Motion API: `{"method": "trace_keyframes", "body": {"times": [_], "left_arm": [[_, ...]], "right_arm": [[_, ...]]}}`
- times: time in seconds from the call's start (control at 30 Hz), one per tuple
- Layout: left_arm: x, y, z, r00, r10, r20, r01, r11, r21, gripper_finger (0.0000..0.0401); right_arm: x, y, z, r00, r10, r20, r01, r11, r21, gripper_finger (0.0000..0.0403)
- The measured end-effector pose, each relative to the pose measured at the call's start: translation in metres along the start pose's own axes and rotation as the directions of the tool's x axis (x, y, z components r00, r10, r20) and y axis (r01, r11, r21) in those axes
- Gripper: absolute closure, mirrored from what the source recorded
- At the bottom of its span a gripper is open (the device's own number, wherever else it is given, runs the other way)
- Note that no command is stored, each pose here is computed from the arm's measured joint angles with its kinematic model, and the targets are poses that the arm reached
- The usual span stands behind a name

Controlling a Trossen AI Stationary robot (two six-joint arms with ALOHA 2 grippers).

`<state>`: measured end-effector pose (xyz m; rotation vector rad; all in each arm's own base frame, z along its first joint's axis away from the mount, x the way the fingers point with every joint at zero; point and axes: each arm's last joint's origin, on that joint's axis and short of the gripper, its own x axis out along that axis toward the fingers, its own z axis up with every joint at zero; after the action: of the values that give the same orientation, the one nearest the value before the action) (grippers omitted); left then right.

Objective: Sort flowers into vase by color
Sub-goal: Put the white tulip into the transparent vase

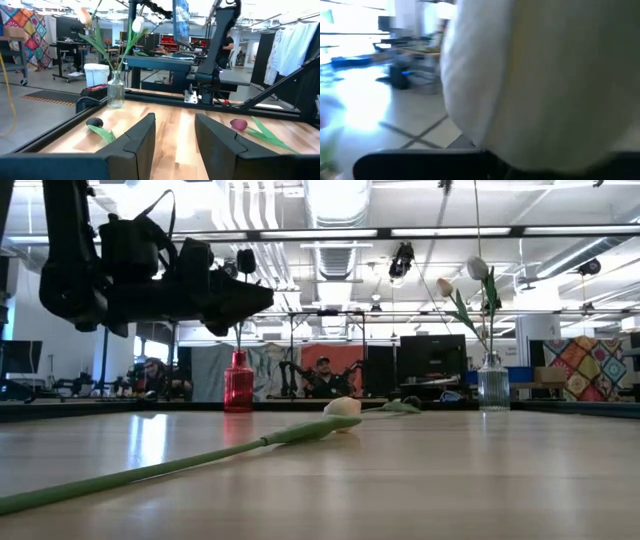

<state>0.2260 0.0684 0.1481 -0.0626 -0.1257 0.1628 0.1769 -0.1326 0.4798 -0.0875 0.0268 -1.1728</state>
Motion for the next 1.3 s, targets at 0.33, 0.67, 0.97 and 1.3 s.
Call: {"method": "trace_keyframes", "body": {"times": [0.33,0.67,0.97,1.3], "left_arm": [[0.0,0.001,0.0,0.999,0.032,-0.002,-0.032,0.999,0.001,0.0278],[-0.001,0.001,-0.002,0.999,0.032,-0.013,-0.032,1.0,0.001,0.0278],[-0.002,0.001,-0.002,0.999,0.031,-0.016,-0.031,1.0,0.001,0.0278],[-0.002,0.001,-0.002,0.999,0.031,-0.018,-0.031,1.0,-0.003,0.0278]], "right_arm": [[0.031,-0.051,-0.02,0.965,-0.226,-0.134,0.229,0.974,0.001,0.0391],[0.05,-0.051,-0.014,0.941,-0.261,-0.214,0.267,0.964,-0.005,0.0391],[0.078,-0.047,0.004,0.897,-0.268,-0.352,0.241,0.963,-0.118,0.0391],[0.131,-0.064,-0.017,0.793,-0.307,-0.527,0.247,0.952,-0.183,0.0391]]}}
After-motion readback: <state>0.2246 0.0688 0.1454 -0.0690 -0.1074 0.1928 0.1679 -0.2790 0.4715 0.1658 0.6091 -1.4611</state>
